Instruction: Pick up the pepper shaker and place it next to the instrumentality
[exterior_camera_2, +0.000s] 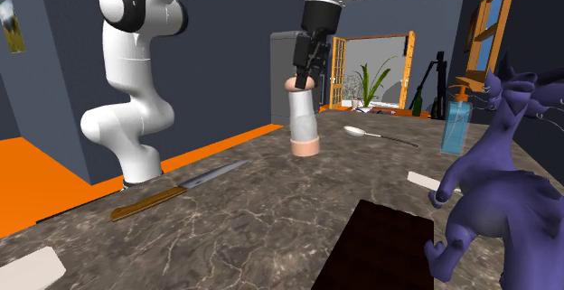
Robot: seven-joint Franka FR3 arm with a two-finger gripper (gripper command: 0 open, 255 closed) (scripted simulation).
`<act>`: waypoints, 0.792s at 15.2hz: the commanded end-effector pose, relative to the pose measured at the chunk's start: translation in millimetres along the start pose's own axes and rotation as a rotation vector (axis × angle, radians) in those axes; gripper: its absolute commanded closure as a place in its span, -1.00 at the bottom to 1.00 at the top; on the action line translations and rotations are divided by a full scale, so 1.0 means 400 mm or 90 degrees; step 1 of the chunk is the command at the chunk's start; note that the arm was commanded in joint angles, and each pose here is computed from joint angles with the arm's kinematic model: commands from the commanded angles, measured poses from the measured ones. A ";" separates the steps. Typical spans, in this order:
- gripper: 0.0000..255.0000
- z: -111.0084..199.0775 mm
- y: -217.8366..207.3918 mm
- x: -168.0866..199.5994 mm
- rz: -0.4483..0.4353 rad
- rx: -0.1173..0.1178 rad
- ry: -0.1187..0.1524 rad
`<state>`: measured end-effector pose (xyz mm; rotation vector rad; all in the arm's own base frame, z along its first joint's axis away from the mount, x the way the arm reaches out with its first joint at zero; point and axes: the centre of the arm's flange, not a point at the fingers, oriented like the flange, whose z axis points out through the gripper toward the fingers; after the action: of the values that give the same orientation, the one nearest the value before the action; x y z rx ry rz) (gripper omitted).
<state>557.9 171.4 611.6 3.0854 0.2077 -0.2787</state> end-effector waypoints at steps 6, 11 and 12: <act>1.00 0.006 0.222 -0.014 -0.001 0.000 0.000; 1.00 0.012 0.387 -0.026 -0.001 0.000 0.000; 1.00 0.013 0.420 -0.029 -0.001 0.000 0.000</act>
<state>566.0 17.6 610.9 3.0861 0.2077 -0.2790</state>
